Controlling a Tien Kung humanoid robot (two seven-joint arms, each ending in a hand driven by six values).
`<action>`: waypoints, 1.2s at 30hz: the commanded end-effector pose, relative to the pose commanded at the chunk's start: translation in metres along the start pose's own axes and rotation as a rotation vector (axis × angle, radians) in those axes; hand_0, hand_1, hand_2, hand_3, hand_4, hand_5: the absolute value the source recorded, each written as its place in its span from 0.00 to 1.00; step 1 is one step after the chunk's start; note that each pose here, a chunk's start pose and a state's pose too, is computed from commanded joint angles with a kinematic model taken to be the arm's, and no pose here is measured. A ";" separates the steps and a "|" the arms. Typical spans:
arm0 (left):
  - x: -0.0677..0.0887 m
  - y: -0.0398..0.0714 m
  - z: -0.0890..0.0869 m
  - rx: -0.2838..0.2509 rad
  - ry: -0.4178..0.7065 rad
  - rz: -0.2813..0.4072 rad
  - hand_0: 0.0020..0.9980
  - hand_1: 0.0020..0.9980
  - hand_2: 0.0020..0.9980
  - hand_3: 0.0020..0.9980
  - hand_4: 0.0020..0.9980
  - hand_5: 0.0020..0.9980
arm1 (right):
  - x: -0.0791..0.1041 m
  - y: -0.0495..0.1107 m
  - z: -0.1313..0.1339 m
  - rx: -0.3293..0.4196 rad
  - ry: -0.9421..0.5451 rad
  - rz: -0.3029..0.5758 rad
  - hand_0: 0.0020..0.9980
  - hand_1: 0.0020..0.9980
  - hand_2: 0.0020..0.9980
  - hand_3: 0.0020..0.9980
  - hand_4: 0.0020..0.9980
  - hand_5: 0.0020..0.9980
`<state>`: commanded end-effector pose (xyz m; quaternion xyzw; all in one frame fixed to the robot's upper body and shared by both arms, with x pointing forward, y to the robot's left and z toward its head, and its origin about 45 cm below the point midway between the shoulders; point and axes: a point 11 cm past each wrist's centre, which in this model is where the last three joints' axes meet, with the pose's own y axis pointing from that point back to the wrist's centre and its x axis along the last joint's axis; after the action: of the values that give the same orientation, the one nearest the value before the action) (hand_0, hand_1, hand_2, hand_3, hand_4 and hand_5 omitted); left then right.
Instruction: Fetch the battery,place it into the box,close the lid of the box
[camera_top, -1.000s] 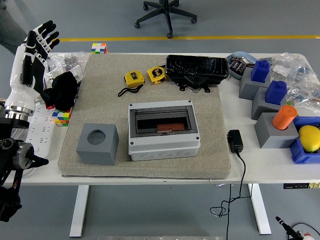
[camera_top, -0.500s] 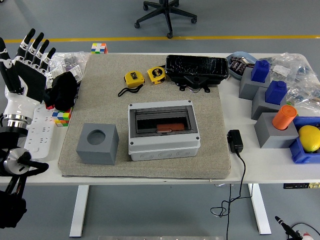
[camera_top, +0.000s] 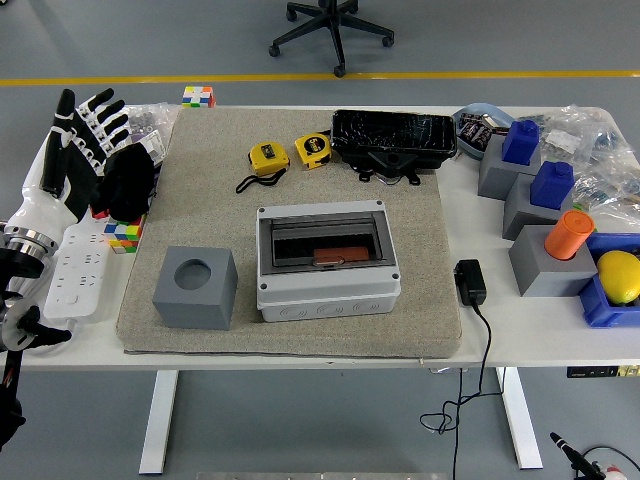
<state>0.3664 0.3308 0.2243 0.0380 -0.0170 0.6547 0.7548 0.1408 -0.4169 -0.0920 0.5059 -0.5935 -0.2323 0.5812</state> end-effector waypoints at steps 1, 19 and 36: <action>-0.001 0.000 -0.003 0.021 -0.038 -0.007 0.86 0.87 0.85 0.86 1.00 1.00 | 0.000 0.000 0.000 0.001 0.000 0.000 0.85 0.80 0.79 0.84 1.00 1.00; -0.013 -0.002 -0.012 -0.026 -0.010 -0.008 0.85 0.85 0.83 0.84 1.00 1.00 | 0.000 0.000 -0.001 0.003 -0.002 0.000 0.85 0.80 0.79 0.84 1.00 1.00; -0.012 0.001 -0.020 -0.045 0.027 0.023 1.00 1.00 0.97 0.90 1.00 1.00 | 0.002 -0.001 -0.002 0.011 -0.001 -0.024 0.96 0.88 0.84 0.88 1.00 1.00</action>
<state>0.3629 0.3206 0.2030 0.0122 -0.0220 0.6634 0.7479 0.1435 -0.4184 -0.0910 0.5162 -0.5889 -0.2362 0.5753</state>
